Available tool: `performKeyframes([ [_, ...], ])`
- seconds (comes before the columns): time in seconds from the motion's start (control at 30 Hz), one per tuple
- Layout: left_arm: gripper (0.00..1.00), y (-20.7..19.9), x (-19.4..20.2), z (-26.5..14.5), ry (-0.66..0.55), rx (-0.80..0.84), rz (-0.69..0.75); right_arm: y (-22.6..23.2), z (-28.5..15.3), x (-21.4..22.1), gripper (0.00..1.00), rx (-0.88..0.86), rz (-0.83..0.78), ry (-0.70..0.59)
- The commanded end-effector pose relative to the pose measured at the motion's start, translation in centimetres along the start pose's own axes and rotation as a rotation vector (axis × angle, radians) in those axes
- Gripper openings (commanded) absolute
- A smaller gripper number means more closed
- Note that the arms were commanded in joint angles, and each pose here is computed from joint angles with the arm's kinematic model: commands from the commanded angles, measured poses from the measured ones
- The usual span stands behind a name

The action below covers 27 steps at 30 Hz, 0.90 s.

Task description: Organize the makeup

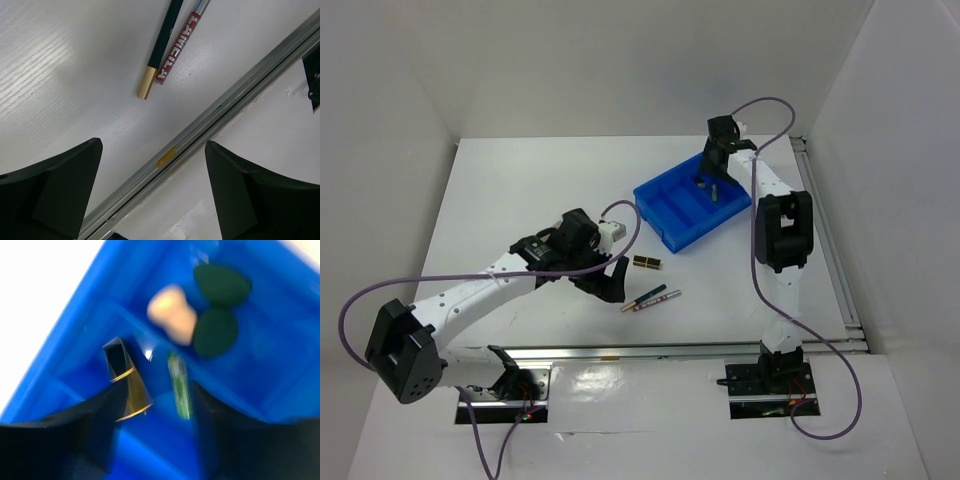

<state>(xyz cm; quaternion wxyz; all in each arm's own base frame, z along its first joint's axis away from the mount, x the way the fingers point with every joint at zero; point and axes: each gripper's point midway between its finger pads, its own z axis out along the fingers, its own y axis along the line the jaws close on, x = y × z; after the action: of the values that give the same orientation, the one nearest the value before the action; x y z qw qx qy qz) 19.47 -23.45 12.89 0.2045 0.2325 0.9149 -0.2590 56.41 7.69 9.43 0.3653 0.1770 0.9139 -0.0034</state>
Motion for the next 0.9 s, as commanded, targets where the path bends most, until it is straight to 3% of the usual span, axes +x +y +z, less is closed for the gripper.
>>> performKeyframes([
  [0.0,0.98,-0.3,-2.3,-0.6,-0.059,-0.027,0.009,2.0,-6.6,-3.4,0.55,-0.050,-0.018,-0.125],
  [0.03,0.98,0.1,-2.7,-1.0,-0.072,-0.058,0.009,1.5,-6.8,-1.5,0.50,-0.033,-0.029,-0.096],
  [0.07,0.96,0.4,-2.8,-1.0,-0.075,-0.071,0.017,1.7,-9.8,-2.6,0.43,-0.051,-0.022,-0.152],
  [0.13,0.96,0.2,-3.6,-2.0,-0.104,-0.085,0.023,3.0,-12.8,-0.3,0.27,-0.082,-0.049,-0.167],
  [0.17,0.95,0.1,-4.2,-2.5,-0.130,-0.090,0.027,2.1,-12.9,3.2,0.27,-0.063,-0.071,-0.122],
  [0.2,0.95,0.1,-4.4,-2.9,-0.145,-0.096,0.030,2.2,-16.1,3.1,0.27,-0.093,-0.054,-0.166],
  [0.27,0.91,-0.1,-5.4,-4.3,-0.197,-0.108,0.038,1.9,-18.1,8.8,0.27,-0.091,-0.058,-0.079],
  [0.4,0.90,-0.7,-6.0,-6.3,-0.253,-0.092,0.059,1.7,-25.1,15.2,0.31,-0.172,-0.016,-0.027],
  [0.57,0.90,-0.2,-6.6,-8.6,-0.328,-0.148,0.041,2.7,-29.5,25.1,0.49,-0.233,-0.015,0.178],
  [0.7,0.90,1.1,-7.1,-9.7,-0.358,-0.241,-0.025,1.2,-29.7,31.8,0.51,-0.115,0.072,0.335],
  [0.87,0.90,-0.2,-6.9,-10.0,-0.372,-0.165,0.003,3.3,-28.7,33.4,0.52,-0.164,0.221,0.343],
])
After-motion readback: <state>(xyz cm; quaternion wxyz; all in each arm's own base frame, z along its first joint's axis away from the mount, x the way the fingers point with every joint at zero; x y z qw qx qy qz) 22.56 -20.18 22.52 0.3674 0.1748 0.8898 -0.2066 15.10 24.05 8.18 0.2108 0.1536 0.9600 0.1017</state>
